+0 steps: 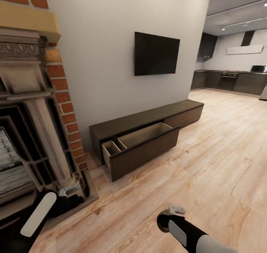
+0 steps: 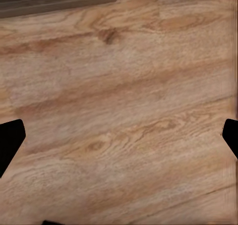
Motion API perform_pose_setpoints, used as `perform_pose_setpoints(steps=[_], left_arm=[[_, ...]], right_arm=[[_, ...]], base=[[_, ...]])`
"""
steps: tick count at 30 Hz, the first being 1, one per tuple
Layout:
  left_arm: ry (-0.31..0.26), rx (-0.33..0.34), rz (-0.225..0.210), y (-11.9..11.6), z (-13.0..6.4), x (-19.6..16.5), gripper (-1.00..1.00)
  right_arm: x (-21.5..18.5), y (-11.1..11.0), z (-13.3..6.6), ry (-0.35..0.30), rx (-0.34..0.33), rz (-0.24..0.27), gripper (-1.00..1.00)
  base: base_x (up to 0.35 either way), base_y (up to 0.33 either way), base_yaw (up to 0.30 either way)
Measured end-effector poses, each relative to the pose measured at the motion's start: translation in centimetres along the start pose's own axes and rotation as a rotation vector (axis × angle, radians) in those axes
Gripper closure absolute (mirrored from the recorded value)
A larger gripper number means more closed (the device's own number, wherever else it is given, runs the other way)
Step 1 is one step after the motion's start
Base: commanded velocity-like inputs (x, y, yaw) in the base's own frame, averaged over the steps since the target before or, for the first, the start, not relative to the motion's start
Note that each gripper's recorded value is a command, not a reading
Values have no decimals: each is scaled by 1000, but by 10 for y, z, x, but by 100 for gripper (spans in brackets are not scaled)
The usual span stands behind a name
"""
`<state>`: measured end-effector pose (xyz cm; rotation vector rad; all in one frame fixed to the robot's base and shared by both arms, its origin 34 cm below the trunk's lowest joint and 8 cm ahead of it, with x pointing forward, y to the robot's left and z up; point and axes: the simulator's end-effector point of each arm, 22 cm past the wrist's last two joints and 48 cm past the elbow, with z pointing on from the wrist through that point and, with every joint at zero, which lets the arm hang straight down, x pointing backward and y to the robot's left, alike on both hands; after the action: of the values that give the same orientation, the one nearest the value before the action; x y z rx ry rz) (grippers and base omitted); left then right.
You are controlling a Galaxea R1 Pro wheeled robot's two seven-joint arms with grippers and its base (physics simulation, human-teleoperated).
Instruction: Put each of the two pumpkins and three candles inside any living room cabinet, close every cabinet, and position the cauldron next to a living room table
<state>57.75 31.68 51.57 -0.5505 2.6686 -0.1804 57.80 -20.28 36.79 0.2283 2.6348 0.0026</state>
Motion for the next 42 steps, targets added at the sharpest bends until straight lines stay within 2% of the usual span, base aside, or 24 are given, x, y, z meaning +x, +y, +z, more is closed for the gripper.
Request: perform_pose_setpoints(steps=[13, 22, 30, 42], left_arm=[[0, -2, 1, -7, -23, -15, -100], [1, -3, 1, -12, -38, -25, -100], [2, -3, 1, -12, -38, -25, -100], [5, -5, 1, -11, -37, -24, -100]], right_arm=[[-18, 2, -22, 0, 0, 1, 100], [-31, 5, -37, -3, -3, -1, 100], [-30, 4, -36, 0, -1, 1, 100], [-28, 3, -35, 4, 1, 2, 100]], base=[[0, 0, -275], [0, 0, -49], [0, 0, -35], [0, 0, -210]])
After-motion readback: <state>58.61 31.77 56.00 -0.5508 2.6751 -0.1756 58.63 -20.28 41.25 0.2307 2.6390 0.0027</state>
